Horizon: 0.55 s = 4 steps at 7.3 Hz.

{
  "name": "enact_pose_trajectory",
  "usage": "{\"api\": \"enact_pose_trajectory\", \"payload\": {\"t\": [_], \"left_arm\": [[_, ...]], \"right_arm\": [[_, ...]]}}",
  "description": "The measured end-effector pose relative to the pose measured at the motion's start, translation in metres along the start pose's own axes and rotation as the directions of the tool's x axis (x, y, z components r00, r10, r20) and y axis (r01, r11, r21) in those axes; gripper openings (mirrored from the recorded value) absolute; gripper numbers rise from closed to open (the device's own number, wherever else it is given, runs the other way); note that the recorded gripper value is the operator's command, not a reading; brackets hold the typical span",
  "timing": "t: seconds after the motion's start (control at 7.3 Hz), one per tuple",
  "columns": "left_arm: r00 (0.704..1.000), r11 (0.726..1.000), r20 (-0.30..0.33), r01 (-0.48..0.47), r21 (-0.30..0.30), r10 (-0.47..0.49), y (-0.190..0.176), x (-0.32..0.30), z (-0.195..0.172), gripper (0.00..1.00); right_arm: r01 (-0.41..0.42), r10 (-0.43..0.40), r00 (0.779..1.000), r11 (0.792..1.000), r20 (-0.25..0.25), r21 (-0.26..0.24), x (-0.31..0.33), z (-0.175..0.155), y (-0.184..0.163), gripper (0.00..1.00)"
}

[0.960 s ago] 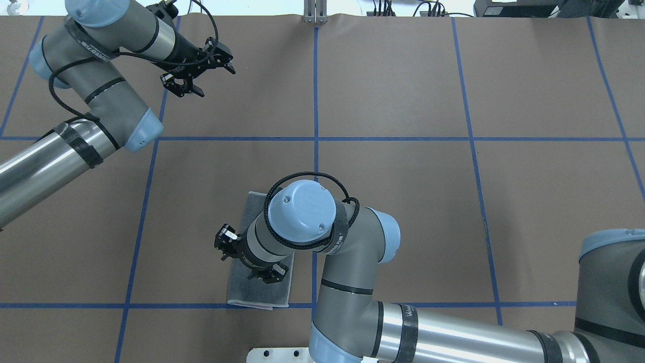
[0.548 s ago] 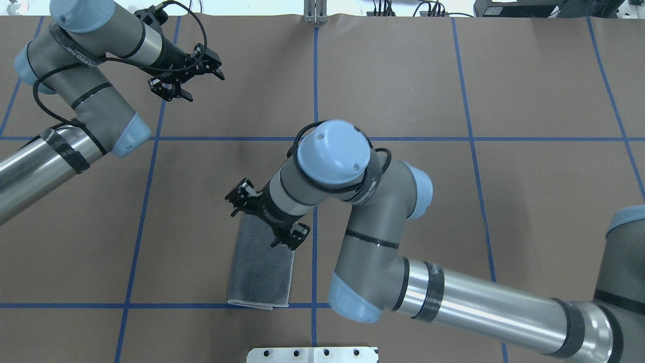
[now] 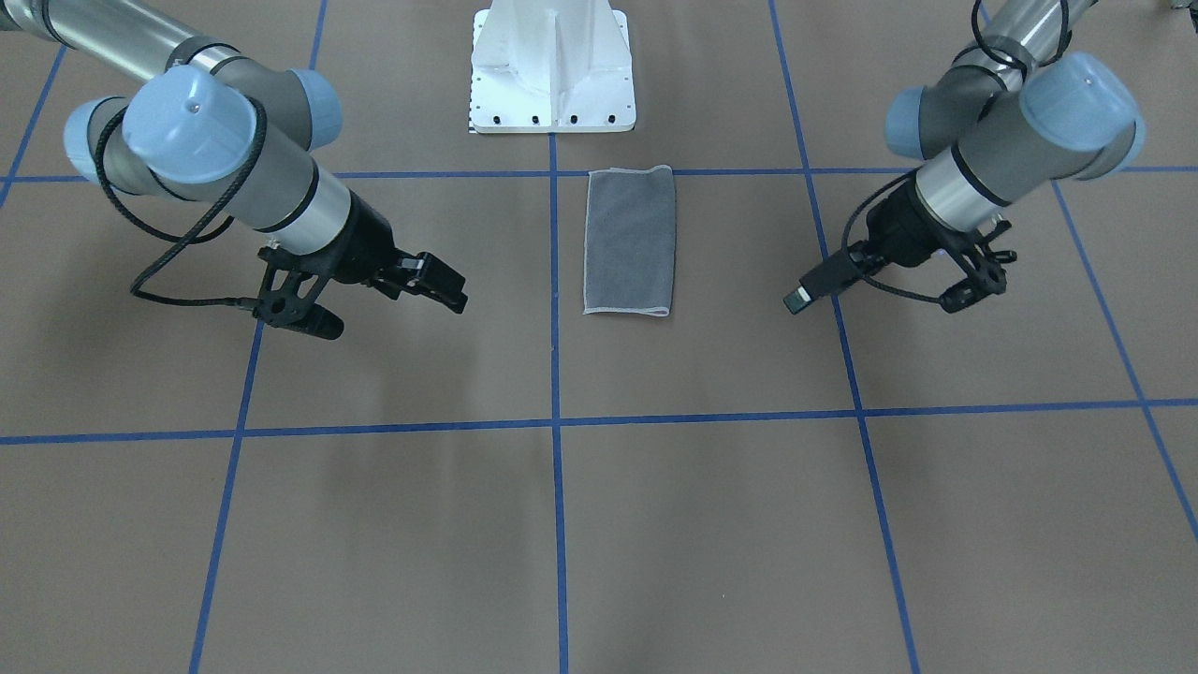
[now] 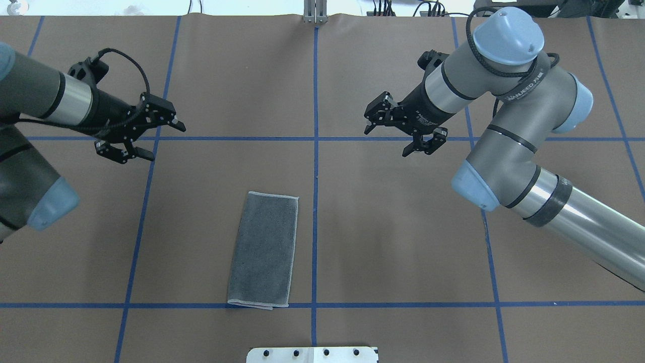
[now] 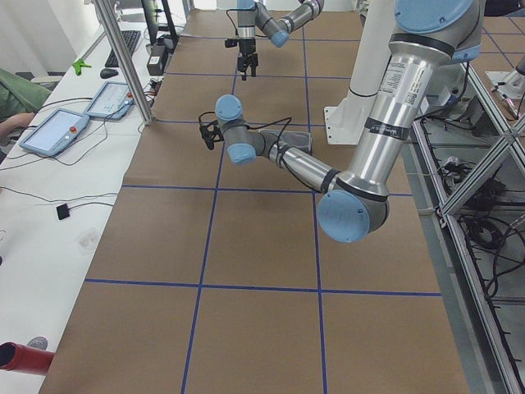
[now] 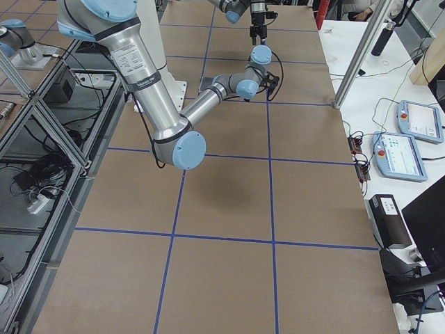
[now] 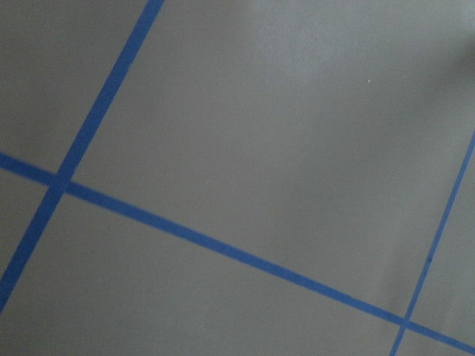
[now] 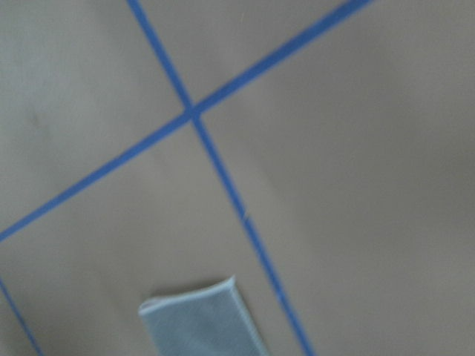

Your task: Fold towel twice with both arms

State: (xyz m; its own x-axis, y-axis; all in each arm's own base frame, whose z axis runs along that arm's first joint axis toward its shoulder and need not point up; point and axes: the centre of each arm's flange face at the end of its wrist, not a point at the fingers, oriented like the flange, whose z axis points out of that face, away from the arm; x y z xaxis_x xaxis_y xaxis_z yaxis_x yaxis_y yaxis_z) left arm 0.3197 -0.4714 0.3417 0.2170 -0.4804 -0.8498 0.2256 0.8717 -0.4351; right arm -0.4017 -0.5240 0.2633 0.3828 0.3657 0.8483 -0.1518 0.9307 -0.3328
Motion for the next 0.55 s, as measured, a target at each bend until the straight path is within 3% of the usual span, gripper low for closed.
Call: {"api": "enact_pose_trajectory", "payload": {"t": [0.27, 0.55], "left_arm": [[0.999, 0.999, 0.022, 0.026, -0.032, -0.025, 0.091, -0.015, 0.028, 1.0], [0.996, 1.0, 0.085, -0.014, -0.014, 0.015, 0.169, -0.033, 0.082, 1.0]], "right_arm": [[0.017, -0.017, 1.0, 1.0, -0.013, 0.021, 0.01, -0.001, -0.015, 1.0], [0.016, -0.015, 1.0, 1.0, -0.021, 0.025, 0.014, 0.003, -0.02, 1.0]]}}
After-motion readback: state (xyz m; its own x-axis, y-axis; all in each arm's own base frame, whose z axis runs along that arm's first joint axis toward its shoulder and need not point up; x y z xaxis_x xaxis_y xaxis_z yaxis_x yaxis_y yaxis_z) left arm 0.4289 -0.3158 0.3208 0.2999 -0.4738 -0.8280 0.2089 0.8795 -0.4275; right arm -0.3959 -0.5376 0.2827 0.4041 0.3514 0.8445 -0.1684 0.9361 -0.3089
